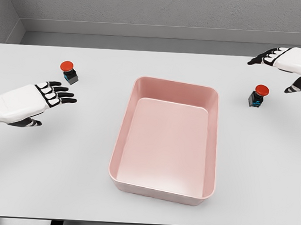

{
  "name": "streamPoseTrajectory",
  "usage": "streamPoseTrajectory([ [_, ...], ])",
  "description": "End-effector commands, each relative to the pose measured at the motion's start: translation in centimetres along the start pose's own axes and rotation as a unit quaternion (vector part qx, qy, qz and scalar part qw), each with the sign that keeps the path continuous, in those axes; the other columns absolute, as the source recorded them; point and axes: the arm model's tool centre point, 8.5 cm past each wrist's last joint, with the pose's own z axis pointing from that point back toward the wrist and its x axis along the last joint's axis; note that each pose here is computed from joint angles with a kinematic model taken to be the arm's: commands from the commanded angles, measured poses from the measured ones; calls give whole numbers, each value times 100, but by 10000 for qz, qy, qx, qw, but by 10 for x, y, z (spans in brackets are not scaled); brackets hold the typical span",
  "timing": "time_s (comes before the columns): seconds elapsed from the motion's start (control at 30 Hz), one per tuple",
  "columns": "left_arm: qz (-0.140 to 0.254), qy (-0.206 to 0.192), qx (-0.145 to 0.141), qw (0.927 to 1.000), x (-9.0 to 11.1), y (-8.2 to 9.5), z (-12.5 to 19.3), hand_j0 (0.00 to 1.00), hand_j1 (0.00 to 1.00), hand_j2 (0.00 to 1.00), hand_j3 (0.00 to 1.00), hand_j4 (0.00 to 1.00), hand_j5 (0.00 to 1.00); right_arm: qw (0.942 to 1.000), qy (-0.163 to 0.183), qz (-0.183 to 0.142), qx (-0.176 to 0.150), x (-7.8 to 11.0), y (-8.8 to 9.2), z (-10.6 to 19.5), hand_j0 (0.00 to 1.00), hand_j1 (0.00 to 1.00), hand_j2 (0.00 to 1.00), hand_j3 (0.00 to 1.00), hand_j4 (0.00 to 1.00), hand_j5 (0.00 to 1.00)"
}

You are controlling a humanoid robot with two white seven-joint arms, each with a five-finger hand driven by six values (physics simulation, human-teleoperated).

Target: Put the industrial switch in the basket with both arms

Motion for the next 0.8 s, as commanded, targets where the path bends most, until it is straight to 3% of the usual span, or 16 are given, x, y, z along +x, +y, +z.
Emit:
streamPoseTrajectory([
  [0.0,34,18,0,10000,-1,-1,0,100,100,100,100,100,100,10000,-10,-27,-18,0,0,-1,100,100,100,100,100,100],
  [0.07,-1,202,54,9998,-15,4,2,100,100,100,100,100,100,10000,-20,-41,66,1,4,-2,100,100,100,100,100,100],
  [0.13,107,457,286,9985,-34,6,-7,100,100,100,100,100,100,10000,-38,-62,58,1,4,-5,100,100,100,100,100,100],
  [0.23,366,434,243,9981,-44,-9,-38,100,100,100,100,100,100,9997,-87,-105,198,3,15,-11,100,100,100,100,100,100],
  [0.3,442,515,295,9973,-52,-9,-51,100,100,100,100,100,100,9997,-80,-120,204,3,16,-11,100,100,100,100,100,100],
  [0.4,427,336,-330,9980,-46,-17,-75,100,100,100,100,100,100,9989,-55,-227,397,0,31,-14,100,100,100,100,100,100],
  [0.53,305,476,-410,9976,-57,-16,-90,100,100,100,100,100,100,9983,-107,-326,473,1,38,-26,100,100,100,100,100,100],
  [0.6,210,534,-354,9977,-64,-5,-92,100,100,100,100,100,100,9983,-63,-337,471,-1,38,-26,100,100,100,100,100,100],
  [0.77,493,914,-463,9935,-88,-19,-116,100,100,100,100,100,100,9975,130,-496,486,-14,46,-24,100,100,100,100,100,100],
])
